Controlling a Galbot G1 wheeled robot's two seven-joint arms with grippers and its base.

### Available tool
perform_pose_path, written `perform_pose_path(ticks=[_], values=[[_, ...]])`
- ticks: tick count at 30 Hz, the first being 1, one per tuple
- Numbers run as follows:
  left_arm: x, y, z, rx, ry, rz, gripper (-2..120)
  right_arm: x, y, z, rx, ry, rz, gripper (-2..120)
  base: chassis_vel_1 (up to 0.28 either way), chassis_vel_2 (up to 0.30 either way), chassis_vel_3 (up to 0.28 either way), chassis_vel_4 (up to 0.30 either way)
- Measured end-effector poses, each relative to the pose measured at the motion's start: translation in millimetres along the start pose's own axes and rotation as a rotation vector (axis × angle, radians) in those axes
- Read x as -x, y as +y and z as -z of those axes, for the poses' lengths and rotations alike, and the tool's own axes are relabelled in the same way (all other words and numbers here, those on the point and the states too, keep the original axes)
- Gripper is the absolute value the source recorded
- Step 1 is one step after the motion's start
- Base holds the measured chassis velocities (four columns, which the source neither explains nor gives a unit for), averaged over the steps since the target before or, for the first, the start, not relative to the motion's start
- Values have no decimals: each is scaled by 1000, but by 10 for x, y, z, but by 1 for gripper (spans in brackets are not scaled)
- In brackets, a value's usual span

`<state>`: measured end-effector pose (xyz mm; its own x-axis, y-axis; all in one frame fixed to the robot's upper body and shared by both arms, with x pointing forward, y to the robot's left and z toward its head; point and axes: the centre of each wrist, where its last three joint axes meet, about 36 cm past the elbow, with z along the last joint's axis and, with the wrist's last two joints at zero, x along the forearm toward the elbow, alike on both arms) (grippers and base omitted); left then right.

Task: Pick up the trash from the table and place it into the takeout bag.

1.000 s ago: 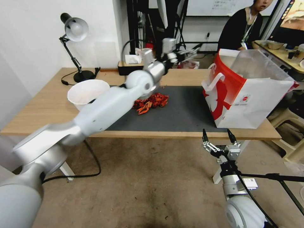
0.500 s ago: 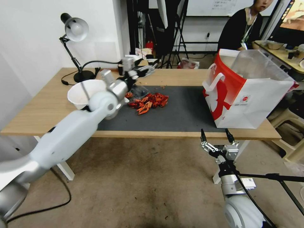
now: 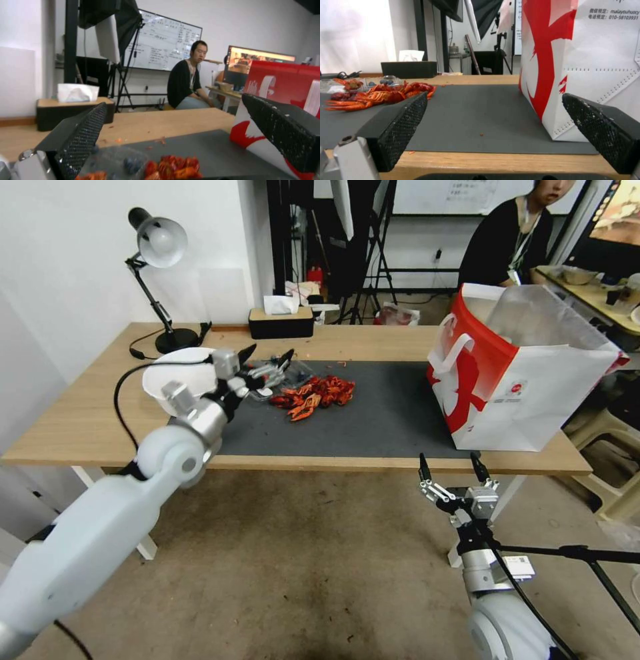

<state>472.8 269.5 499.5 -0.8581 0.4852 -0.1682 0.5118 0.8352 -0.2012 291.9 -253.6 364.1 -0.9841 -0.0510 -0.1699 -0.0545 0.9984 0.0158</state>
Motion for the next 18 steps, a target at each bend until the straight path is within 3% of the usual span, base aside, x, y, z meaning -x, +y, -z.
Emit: perform_pose_path(ticks=[9,18], values=[[-391,-64,-110,73,-33,76,100,-52,-2,-36,13,16,0,100,0,0,0,0],[-831,-202,-337,137,3,154,100,-86,-12,-92,30,26,-7,100,0,0,0,0]])
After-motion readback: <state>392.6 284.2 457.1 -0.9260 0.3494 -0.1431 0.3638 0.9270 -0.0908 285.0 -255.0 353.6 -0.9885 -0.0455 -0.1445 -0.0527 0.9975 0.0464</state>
